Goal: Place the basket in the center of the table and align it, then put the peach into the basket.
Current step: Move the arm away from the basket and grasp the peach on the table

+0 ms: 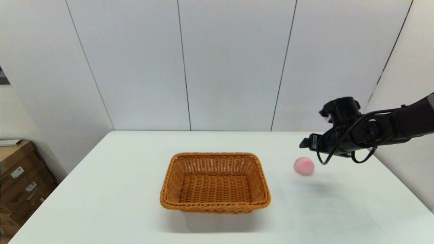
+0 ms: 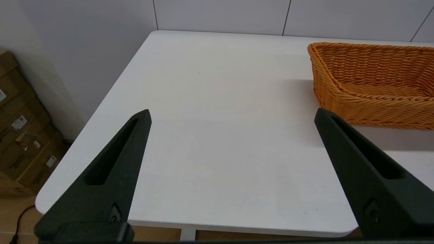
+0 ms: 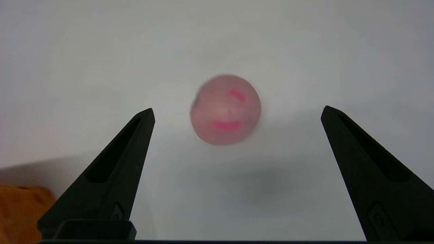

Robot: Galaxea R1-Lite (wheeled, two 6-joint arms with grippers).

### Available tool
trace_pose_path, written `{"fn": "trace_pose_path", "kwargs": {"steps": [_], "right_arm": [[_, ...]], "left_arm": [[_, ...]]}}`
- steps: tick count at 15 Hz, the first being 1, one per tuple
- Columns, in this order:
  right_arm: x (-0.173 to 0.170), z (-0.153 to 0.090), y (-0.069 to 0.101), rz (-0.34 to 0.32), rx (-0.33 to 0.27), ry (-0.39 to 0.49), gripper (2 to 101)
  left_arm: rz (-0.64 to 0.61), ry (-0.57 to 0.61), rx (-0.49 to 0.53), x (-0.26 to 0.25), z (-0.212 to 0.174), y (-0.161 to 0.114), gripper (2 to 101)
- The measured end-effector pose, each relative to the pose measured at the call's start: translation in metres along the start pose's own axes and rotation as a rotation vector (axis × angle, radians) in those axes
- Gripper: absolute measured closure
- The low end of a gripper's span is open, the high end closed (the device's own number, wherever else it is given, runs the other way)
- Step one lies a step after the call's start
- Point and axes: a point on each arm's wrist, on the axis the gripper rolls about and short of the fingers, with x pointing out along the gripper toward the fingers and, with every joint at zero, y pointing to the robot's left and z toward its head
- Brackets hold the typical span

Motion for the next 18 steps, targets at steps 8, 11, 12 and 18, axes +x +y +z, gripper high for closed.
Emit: {"fn": "trace_pose_path", "kwargs": {"steps": [8,11,12,18], "right_arm": [[0.041,-0.010,0.012,-0.019,-0.045,0.085,5.0],[0.060,-0.011,0.015,-0.025,-0.046,0.109,5.0],[0.068,-0.012,0.015,-0.028,-0.043,0.115,5.0],[0.089,-0.015,0.015,-0.056,-0.039,0.136,47.8]], "left_arm": [[0.000,0.000,0.000,0.000,0.000,0.000,5.4],[0.000,0.000,0.000,0.000,0.000,0.000,5.4],[0.000,0.000,0.000,0.000,0.000,0.000,5.4],[0.000,0.000,0.000,0.000,0.000,0.000,5.4]]}}
